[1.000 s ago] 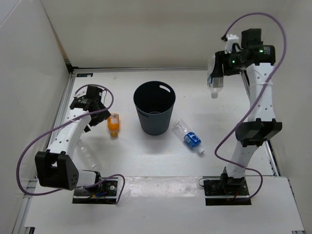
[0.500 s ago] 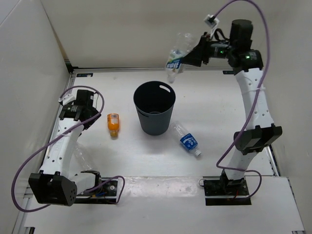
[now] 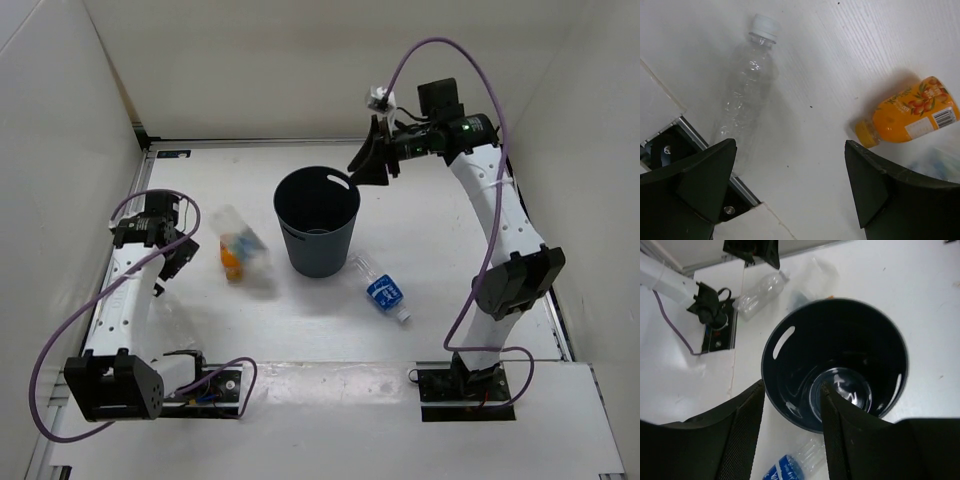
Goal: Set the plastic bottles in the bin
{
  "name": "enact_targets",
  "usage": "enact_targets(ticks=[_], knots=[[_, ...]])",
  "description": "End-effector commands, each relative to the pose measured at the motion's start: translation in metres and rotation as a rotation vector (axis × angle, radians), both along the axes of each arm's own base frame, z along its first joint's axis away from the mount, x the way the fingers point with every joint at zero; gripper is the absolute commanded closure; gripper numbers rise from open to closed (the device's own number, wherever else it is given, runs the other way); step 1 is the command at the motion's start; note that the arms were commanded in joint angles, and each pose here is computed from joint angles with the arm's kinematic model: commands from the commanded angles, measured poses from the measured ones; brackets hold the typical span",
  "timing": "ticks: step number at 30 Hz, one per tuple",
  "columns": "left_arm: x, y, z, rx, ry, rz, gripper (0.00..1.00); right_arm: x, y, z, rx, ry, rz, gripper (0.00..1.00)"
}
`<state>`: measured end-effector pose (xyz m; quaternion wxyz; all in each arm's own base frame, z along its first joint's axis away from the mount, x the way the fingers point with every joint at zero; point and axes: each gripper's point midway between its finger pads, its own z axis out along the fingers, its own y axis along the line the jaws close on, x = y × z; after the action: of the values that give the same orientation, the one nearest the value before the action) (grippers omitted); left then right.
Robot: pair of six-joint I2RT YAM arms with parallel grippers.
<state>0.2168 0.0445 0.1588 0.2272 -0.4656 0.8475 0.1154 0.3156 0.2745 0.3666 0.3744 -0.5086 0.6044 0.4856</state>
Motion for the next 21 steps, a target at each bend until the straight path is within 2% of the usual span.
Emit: enact_targets(ticks=[1,12,18,21], knots=[[-0.004,-0.004,0.000,-0.039,0.021,-0.017,0.00,-0.001,0.000,-0.005,-0.039,-0.097,-0.007,0.48],[0.009,-0.001,-0.002,-0.044,0.015,-0.044,0.00,0.031,-0.016,0.022,0.028,-0.129,-0.168,0.25],[0.015,-0.005,-0.010,-0.067,0.013,-0.052,0.00,0.049,-0.031,0.037,0.074,-0.107,-0.258,0.18],[0.018,-0.005,-0.011,-0.063,0.004,-0.051,0.00,0.074,-0.054,0.049,0.115,-0.058,-0.393,0.15]])
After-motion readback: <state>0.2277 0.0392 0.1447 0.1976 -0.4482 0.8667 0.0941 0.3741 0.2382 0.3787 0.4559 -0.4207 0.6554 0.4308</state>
